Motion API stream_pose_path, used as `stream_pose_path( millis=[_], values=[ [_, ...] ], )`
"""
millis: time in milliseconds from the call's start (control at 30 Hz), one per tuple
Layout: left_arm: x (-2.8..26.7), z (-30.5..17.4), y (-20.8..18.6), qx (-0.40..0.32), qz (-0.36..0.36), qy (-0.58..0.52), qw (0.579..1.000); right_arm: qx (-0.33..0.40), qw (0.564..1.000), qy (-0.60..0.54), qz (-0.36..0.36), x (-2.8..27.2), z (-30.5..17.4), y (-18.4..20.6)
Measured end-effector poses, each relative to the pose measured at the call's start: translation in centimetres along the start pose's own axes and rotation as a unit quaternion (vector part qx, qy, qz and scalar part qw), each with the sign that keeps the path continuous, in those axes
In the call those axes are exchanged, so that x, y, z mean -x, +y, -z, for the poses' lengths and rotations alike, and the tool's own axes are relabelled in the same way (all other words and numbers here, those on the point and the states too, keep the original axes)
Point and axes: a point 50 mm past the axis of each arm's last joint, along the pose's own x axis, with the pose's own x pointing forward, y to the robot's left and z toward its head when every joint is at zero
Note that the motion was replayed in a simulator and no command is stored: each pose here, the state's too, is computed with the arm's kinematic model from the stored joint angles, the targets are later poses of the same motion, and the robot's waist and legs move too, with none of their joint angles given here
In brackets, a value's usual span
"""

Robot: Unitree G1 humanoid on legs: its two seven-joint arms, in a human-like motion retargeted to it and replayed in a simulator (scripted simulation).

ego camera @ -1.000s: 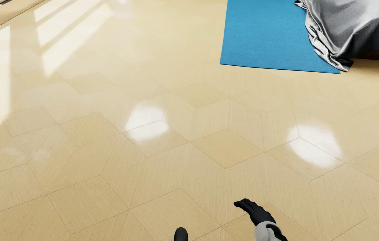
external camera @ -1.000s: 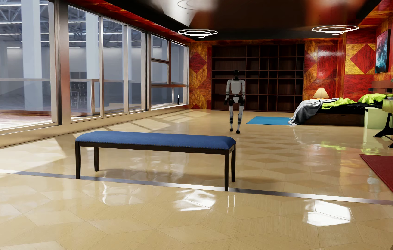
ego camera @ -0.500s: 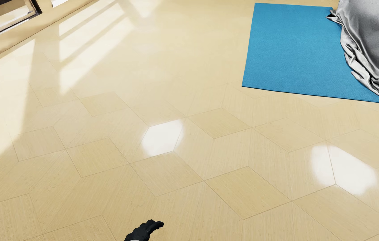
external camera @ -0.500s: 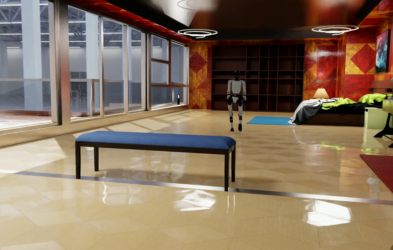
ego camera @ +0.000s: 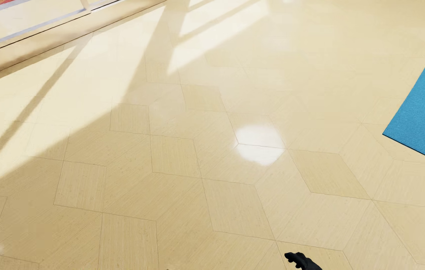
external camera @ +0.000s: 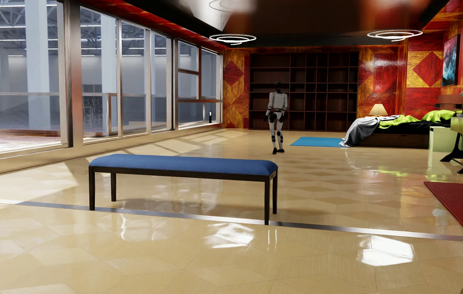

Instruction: Approach the bench

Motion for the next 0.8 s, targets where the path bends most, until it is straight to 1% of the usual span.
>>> stream_pose_path(
  millis=[67, 100, 133, 167, 267, 333, 433, 500, 667, 800],
  values=[
    [0.3, 1.8, -0.7, -0.074, 0.05, -0.006, 0.996, -0.028, 0.999, -0.014, 0.025, -0.1, -0.7, -0.3],
    [0.4, 2.7, -0.4, -0.09, 0.062, -0.002, 0.994, -0.037, 0.999, -0.014, 0.035, -0.2, -0.9, -0.4],
    [0.4, 3.5, 0.1, -0.085, 0.056, 0.011, 0.995, -0.045, 0.998, -0.006, 0.039, -0.2, -0.9, -0.3],
    [0.4, 4.0, 0.9, -0.061, 0.031, 0.027, 0.997, -0.05, 0.998, 0.008, 0.036, -0.2, -0.7, 0.0],
    [0.5, 3.8, 3.6, 0.03, -0.071, 0.041, 0.996, -0.03, 0.999, 0.034, 0.005, -0.1, 0.0, 0.9],
    [0.4, 2.5, 5.0, 0.052, -0.102, 0.01, 0.993, 0.005, 1.0, 0.017, -0.016, 0.0, -0.1, 1.5],
    [0.4, 0.3, 5.6, 0.06, -0.117, -0.031, 0.991, 0.045, 0.998, 0.0, -0.034, 0.3, 0.3, 1.8],
    [0.3, -0.7, 5.1, 0.044, -0.113, -0.035, 0.992, 0.049, 0.998, 0.016, -0.037, 0.4, 1.2, 1.6],
    [0.0, -1.3, 3.3, 0.012, -0.077, -0.023, 0.997, 0.001, 0.998, 0.067, -0.008, 0.9, 3.5, 0.8],
    [0.4, 0.7, 0.5, 0.051, -0.023, 0.014, 0.998, 0.057, 0.995, 0.07, -0.031, 0.4, 3.7, 0.6]
  ],
)
